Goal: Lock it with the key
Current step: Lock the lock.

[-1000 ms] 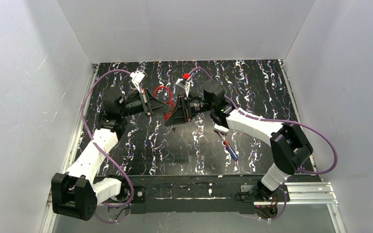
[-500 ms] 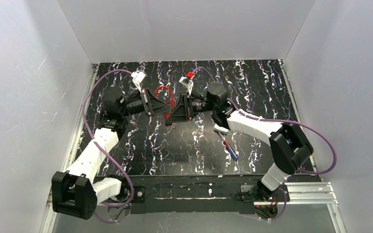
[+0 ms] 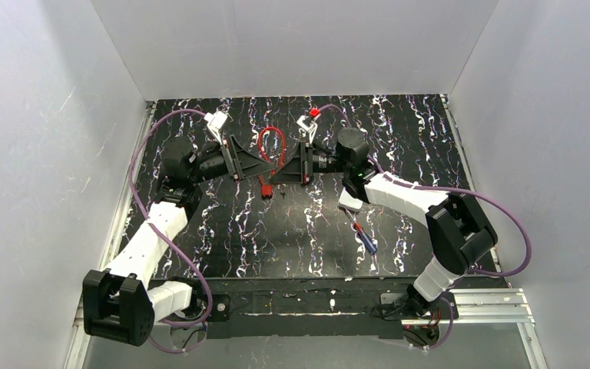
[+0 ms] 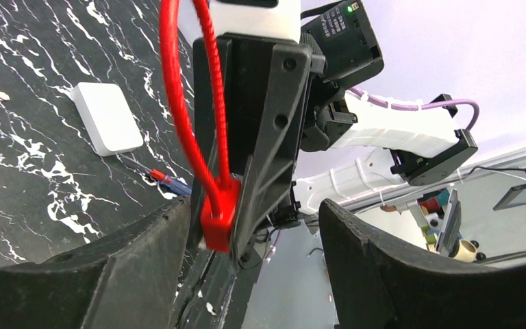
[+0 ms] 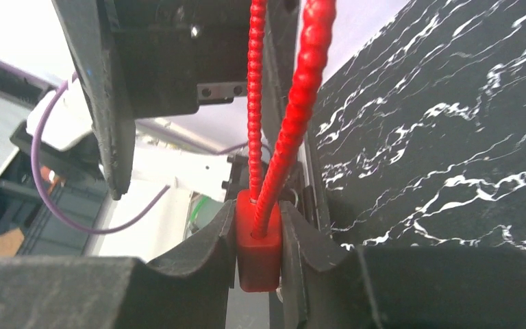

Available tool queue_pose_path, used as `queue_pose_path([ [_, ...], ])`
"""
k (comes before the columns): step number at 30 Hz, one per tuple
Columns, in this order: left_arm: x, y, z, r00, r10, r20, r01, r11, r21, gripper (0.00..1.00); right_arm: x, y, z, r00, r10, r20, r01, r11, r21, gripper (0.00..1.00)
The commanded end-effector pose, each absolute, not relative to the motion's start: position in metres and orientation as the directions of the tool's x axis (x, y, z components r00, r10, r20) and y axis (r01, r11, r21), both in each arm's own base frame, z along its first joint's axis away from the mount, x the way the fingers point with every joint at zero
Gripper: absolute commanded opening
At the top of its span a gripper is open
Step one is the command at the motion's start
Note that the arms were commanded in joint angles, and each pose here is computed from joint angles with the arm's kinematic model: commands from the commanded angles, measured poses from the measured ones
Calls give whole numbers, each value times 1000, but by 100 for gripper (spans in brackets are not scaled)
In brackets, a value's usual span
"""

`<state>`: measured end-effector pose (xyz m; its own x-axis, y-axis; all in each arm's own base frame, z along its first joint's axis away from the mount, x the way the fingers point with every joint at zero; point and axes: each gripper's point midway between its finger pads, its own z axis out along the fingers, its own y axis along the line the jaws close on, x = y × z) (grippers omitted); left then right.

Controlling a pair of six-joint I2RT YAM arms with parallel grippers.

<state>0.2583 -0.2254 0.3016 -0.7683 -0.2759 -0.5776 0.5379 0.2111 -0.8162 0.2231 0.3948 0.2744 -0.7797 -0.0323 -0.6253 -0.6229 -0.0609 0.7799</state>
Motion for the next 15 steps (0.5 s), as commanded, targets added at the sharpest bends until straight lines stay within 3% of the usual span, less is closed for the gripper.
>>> queue_pose_path([
  [1, 267, -220, 315, -719, -311, -622, 579, 227, -783, 67, 250, 382, 313, -754, 125, -645, -656, -88, 750, 1],
  [9, 271, -217, 304, -730, -321, -603, 554, 240, -798, 63, 275, 381, 347, -738, 260, -623, -661, -92, 745, 1],
  [15, 265, -222, 306, -737, -314, -598, 562, 208, -801, 45, 281, 382, 347, -760, 324, -564, -623, -114, 774, 1],
])
